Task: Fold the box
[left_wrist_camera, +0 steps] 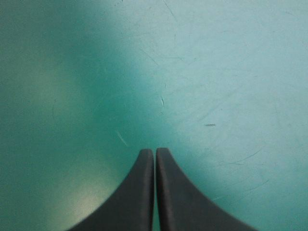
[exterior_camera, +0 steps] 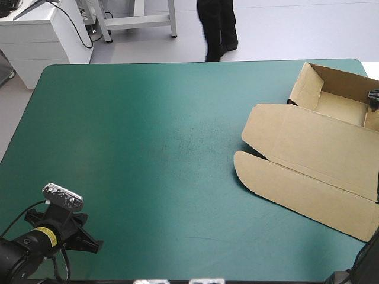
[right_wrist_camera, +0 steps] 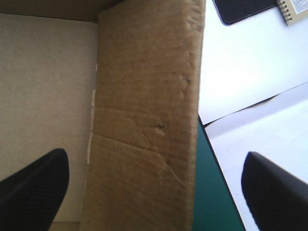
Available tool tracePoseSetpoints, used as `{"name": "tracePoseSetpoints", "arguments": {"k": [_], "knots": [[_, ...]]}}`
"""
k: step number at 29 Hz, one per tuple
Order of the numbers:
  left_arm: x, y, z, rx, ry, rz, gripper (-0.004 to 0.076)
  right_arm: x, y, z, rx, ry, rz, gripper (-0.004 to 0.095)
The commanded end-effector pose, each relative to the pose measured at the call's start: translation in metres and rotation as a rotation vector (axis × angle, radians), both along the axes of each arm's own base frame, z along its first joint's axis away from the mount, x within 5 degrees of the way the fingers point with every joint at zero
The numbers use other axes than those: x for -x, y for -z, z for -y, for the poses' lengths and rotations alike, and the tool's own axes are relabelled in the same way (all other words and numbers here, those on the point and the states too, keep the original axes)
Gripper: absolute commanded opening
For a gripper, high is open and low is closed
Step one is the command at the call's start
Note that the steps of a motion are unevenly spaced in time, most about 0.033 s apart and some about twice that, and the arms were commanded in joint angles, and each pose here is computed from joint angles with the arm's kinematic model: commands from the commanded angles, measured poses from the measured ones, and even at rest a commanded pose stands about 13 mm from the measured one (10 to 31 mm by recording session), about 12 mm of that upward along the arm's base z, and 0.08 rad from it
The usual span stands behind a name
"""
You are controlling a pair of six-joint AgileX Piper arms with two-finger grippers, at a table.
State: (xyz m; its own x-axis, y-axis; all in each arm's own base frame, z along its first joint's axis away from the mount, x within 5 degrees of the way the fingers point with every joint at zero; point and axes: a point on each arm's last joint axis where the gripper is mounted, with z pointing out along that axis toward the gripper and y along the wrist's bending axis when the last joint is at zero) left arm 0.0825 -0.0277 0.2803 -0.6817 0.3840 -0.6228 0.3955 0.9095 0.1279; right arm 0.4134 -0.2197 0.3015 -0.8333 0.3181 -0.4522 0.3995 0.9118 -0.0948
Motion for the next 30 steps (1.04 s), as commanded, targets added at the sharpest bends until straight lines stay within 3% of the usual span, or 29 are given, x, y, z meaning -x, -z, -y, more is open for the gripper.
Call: {"name": "tracePoseSetpoints", "arguments": {"k": [1,5,8,12,15,25,30], "knots": [[-0.005,-0.011,0.002,0.031,0.007,0.075,-0.0008,0.012,-0.047,-0.003,0.066,0.001,0.098,0.0919],[-0.005,-0.011,0.002,0.031,0.007,0.079,-0.0008,0.011,-0.066,-0.012,0.011,-0.027,0.153,0.0815],[-0.005,-0.011,0.002,0.031,0.007,0.079,-0.0008,0.010,-0.077,-0.021,-0.064,-0.060,0.212,0.0655],[-0.005,-0.011,0.003,0.032,0.008,0.081,-0.0008,0.005,-0.086,-0.038,-0.177,-0.103,0.283,0.0260],[-0.005,-0.012,0.003,0.033,0.008,0.082,-0.0008,-0.001,-0.089,-0.056,-0.199,-0.165,0.294,-0.0018],[-0.006,-0.012,0.003,0.036,0.009,0.090,-0.0008,-0.027,-0.091,-0.170,-0.105,-0.437,0.232,0.0000],[-0.006,-0.012,0.003,0.036,0.009,0.090,-0.0008,-0.026,-0.097,-0.242,-0.102,-0.600,0.231,0.0000]]}}
